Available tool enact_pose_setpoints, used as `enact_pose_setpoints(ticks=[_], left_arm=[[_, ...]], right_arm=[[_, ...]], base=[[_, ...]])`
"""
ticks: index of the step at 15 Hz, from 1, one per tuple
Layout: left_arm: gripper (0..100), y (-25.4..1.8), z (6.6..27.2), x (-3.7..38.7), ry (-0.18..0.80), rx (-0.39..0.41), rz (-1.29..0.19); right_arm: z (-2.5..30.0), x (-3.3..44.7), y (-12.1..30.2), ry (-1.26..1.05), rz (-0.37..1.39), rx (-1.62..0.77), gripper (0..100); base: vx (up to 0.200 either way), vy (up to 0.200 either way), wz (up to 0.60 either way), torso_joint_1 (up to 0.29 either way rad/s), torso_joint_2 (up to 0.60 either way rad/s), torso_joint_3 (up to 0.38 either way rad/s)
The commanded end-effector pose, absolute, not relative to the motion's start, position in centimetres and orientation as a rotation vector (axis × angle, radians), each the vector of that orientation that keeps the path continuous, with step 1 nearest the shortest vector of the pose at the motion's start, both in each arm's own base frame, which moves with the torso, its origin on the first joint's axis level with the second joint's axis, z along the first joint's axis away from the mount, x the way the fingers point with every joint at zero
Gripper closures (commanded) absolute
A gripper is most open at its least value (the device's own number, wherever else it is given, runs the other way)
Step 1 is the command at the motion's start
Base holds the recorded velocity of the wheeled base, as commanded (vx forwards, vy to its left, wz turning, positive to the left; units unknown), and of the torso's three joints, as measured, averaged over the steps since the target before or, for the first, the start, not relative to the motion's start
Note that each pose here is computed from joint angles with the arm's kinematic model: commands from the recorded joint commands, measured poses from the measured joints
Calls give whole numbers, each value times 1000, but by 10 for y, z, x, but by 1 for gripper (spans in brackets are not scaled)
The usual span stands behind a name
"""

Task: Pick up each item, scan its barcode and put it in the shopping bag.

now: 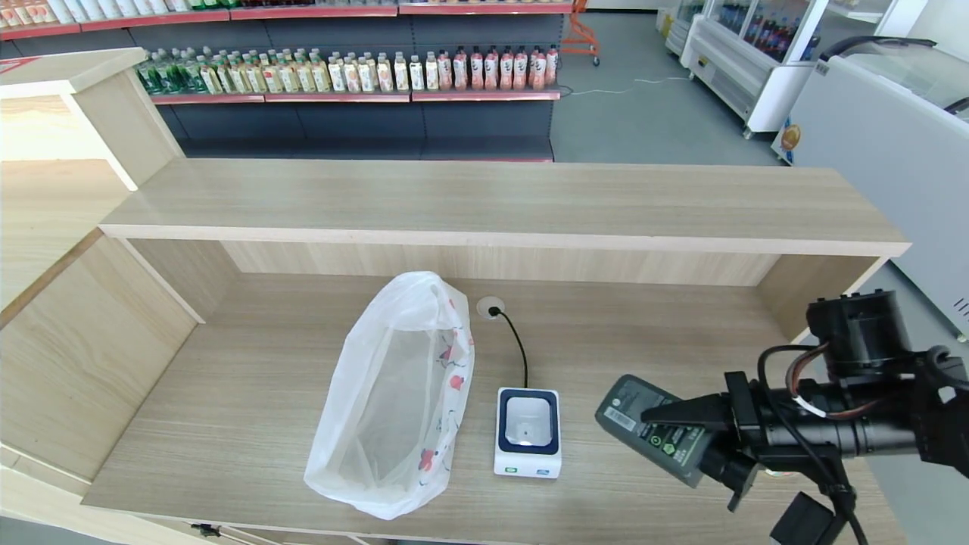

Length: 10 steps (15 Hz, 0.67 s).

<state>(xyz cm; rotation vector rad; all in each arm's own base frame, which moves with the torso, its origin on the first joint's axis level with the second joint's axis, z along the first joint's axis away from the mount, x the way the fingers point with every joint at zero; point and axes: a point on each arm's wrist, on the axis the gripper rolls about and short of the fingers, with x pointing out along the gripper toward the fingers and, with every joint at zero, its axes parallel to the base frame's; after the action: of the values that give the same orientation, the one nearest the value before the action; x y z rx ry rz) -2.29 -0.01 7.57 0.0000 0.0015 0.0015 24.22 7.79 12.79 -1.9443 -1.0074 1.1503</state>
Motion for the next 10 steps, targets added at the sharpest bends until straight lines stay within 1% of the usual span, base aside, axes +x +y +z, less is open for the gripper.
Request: enact_pose_setpoints(ticks=[1, 2, 3, 4, 9, 10], left_arm=[[0, 0, 76, -23, 2, 0, 2], [0, 0, 76, -23, 2, -2, 2], [0, 0, 76, -23, 2, 0, 3], [0, 0, 76, -23, 2, 0, 2], [0, 0, 76, -23, 2, 0, 2], [0, 0, 76, -23, 2, 0, 2]], right_arm=[[102, 267, 132, -1257, 1237, -1828, 100], [101, 265, 145, -1310, 1251, -1809, 100], [99, 261, 166, -1392, 1272, -1783, 100], [92, 262, 177, -1425, 1290, -1766, 100], [80, 269, 186, -1509, 1283, -1706, 100], [82, 274, 191, -1531, 1259, -1711, 100]], base=[[0, 0, 0, 0, 0, 0], [0, 0, 0, 0, 0, 0], [0, 0, 0, 0, 0, 0], [0, 0, 0, 0, 0, 0], [0, 0, 0, 0, 0, 0], [0, 0, 0, 0, 0, 0]])
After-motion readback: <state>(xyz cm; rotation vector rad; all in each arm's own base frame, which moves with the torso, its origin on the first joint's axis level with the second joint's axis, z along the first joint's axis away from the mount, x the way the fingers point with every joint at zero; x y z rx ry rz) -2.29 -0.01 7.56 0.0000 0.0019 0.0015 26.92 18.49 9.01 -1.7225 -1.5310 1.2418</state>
